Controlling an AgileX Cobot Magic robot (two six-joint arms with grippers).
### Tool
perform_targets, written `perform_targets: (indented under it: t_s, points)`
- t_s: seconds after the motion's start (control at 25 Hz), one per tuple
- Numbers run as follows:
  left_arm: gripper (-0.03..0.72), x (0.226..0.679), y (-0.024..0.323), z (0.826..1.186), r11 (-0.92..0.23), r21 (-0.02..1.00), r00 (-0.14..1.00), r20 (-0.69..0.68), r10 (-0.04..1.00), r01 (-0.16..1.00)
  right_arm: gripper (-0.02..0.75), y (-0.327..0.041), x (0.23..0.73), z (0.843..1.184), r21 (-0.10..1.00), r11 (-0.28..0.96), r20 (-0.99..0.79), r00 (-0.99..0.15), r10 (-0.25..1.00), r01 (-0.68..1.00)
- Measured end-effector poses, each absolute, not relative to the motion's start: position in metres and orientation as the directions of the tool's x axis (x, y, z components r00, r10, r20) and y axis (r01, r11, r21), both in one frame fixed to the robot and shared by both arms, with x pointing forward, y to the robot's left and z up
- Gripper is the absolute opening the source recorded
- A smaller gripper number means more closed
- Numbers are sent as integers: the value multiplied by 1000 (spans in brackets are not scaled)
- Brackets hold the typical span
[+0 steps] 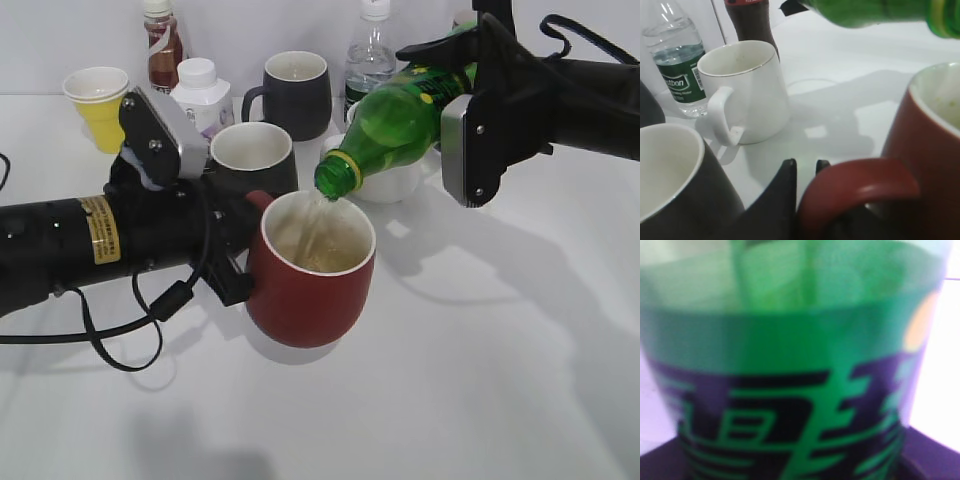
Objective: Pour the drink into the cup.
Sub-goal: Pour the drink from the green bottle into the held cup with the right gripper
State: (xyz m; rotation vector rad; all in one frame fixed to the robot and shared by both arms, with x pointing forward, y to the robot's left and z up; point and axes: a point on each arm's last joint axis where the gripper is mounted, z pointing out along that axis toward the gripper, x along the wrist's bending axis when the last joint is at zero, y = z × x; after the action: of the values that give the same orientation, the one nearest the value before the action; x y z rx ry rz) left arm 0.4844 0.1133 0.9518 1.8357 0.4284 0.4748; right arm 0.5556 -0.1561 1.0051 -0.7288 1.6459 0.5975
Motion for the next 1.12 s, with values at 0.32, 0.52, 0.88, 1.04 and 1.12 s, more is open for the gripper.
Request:
perform_targets:
  t_s: [0.32, 0.52, 0.88, 1.04, 1.12]
  points:
    - [85, 484, 113, 952, -299, 953, 852, 110, 511, 56, 428, -156, 556, 1006, -3, 674, -982, -124, -140, -739]
    - [85, 484, 113, 952, -299, 953, 853, 111, 510, 55, 428, -157, 556, 1005, -4, 680, -980, -131, -147, -733]
    - [85, 484, 113, 952, -299, 953, 853, 111, 510, 55, 428, -157, 557, 1005, -3, 682, -981, -132, -145, -731]
    - [85, 484, 113, 952, -300, 952, 853, 111, 510, 55, 428, -157, 557, 1005, 2, 683, -981, -135, -142, -731]
    - [85, 484, 113, 952, -300, 952, 853, 111, 510, 55, 428, -157, 557, 1005, 43, 689, -980, -165, -112, -723]
